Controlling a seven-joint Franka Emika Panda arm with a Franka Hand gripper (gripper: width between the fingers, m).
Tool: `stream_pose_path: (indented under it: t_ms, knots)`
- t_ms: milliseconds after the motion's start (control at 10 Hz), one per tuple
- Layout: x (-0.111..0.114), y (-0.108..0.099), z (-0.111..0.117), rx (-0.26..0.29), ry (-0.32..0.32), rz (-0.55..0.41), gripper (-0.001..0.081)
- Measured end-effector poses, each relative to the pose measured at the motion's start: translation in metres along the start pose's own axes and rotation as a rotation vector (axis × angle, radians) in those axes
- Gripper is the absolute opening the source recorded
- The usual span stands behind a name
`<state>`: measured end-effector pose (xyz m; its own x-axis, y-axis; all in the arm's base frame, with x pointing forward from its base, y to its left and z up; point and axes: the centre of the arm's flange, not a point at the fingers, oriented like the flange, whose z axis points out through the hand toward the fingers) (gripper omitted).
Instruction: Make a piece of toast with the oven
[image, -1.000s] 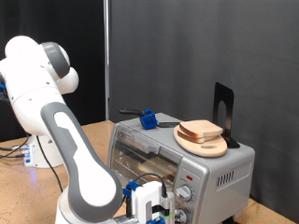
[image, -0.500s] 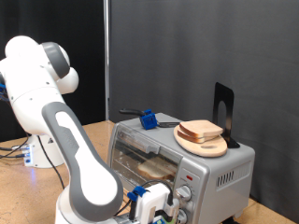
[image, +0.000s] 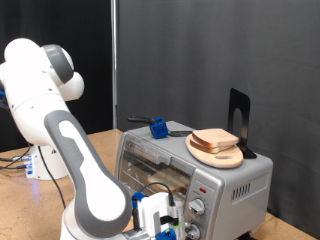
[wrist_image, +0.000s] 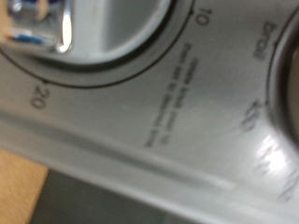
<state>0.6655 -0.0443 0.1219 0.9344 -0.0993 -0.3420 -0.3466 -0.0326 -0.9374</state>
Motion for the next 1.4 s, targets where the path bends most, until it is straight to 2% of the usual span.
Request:
stream_pose_path:
  t_ms: [100,200,300,400,500,1100,1200,1400]
  knots:
    - [-0.0005,0.0014,0.0000,0.007,0.005,-0.009,0.0000]
    - [-0.0008,0.0022,-0.0004,0.006,0.004,0.230,0.0000]
    - [-0.0004,0.0016,-0.0004,0.005,0.006,0.115,0.0000]
    - [-0.0004,0.0017,-0.0004,0.006,0.007,0.057,0.0000]
    - [-0.0008,0.0018,-0.0002,0.007,0.004,0.067,0.0000]
    - [0.0003,0.0058,-0.0037,0.021,-0.059,0.390,0.0000]
    - [0.0007,0.0069,-0.0042,0.019,-0.075,0.428,0.0000]
    - [0.0018,0.0078,-0.0043,0.026,-0.090,0.422,0.0000]
